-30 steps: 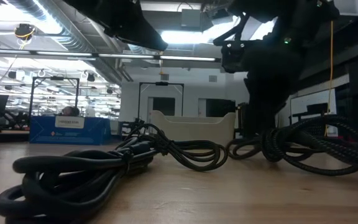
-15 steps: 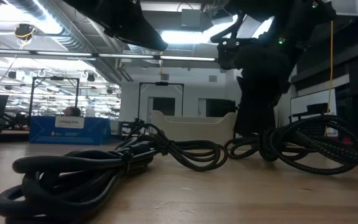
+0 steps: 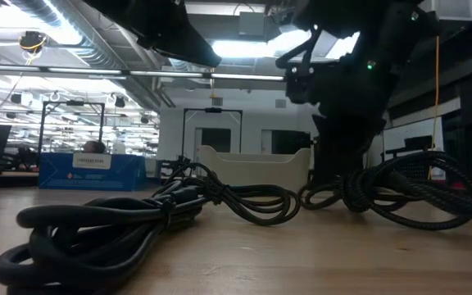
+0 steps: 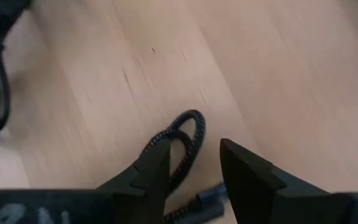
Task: Pick and place USB-C Cables
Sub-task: Put the top right black charger cable into the white bin
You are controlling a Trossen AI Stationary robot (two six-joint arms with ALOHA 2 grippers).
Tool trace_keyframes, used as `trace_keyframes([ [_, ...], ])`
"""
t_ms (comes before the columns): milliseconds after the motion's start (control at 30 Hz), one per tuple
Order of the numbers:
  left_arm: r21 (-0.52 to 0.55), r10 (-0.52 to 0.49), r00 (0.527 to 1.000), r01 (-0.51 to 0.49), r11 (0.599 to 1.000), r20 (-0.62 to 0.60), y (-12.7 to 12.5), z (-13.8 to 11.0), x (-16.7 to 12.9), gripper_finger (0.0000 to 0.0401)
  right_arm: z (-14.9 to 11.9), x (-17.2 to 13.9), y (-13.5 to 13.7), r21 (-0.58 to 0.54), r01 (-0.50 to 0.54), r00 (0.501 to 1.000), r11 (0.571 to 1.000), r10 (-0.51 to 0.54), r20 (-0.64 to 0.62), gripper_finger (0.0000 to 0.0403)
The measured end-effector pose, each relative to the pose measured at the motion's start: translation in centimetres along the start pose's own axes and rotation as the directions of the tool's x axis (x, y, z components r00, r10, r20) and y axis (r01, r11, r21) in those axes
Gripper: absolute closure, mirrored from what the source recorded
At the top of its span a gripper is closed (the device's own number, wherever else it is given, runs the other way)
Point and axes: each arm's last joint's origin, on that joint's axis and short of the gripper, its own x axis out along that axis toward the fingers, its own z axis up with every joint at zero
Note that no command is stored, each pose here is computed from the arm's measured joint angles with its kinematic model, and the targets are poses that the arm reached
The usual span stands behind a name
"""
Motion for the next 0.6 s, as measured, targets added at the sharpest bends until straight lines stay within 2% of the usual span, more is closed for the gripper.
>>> trace_keyframes([
  [200, 0.003, 0.000, 1.000, 0.000, 1.000, -0.003, 0.00, -0.04, 0.00, 0.0282, -0.14, 0.54, 0.06, -0.069, 0.007, 1.000, 0.998, -0.008, -0.008, 0.0269],
  [267, 0.003, 0.000, 1.000, 0.000, 1.000, -0.004, -0.01, -0.04, -0.01, 0.0282, -0.11, 0.55, 0.05, -0.102, 0.007, 1.000, 0.995, -0.008, -0.006, 0.0293],
  [400, 0.004, 0.000, 1.000, 0.000, 1.000, -0.005, 0.00, -0.06, 0.00, 0.0282, -0.05, 0.56, -0.07, -0.182, 0.036, 0.999, 0.983, -0.034, 0.012, 0.0380],
  [600, 0.005, 0.000, 1.000, 0.000, 1.000, -0.006, -0.01, -0.07, -0.01, 0.0282, 0.20, -0.04, -0.77, -0.226, 0.152, 0.987, 0.962, -0.160, -0.017, 0.0391],
])
